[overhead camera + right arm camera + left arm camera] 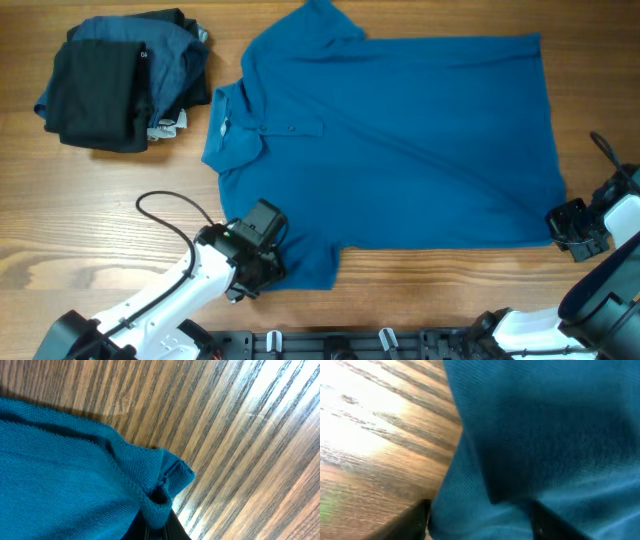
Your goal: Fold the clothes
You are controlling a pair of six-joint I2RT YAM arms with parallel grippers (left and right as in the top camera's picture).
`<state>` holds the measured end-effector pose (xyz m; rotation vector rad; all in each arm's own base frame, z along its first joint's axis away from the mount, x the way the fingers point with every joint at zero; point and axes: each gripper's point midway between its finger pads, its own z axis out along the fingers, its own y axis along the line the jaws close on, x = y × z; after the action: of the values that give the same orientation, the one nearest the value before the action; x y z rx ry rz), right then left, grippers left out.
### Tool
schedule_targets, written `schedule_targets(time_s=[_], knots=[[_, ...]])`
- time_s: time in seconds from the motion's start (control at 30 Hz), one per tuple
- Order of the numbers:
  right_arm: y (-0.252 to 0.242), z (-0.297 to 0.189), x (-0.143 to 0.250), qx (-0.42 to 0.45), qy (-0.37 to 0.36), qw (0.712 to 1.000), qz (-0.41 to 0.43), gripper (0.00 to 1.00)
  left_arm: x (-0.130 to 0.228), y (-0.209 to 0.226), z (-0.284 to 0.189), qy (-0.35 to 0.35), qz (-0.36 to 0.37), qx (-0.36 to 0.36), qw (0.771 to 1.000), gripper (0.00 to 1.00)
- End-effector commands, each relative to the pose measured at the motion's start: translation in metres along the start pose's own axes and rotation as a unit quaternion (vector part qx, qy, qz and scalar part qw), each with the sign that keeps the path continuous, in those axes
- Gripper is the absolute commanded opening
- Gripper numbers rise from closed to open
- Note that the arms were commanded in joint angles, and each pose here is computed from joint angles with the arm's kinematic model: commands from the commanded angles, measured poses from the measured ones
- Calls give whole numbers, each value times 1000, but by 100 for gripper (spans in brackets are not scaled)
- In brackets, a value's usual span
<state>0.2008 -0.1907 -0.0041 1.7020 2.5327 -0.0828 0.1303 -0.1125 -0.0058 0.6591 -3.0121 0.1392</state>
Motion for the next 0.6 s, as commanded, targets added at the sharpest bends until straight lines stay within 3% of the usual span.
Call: schedule_targets(time_s=[0.0, 0.07, 0.1, 0.27, 0.57], knots=[[0, 6, 7, -1, 14, 1000, -2, 5, 7, 6, 7, 11, -14, -6, 1000, 28], [0, 6, 7, -1, 14, 1000, -2, 4, 7, 6, 7, 13, -14, -6, 1000, 8], [0, 6, 7, 0, 14, 1000, -2, 4, 8, 6, 7, 15, -14, -5, 1000, 4], [2, 0, 3, -4, 7, 1000, -3, 4, 30, -3, -2, 80, -2, 16, 997, 4], [18, -41, -4, -62, -35, 997, -4, 4, 18, -30, -65, 61, 69, 28, 995, 4]])
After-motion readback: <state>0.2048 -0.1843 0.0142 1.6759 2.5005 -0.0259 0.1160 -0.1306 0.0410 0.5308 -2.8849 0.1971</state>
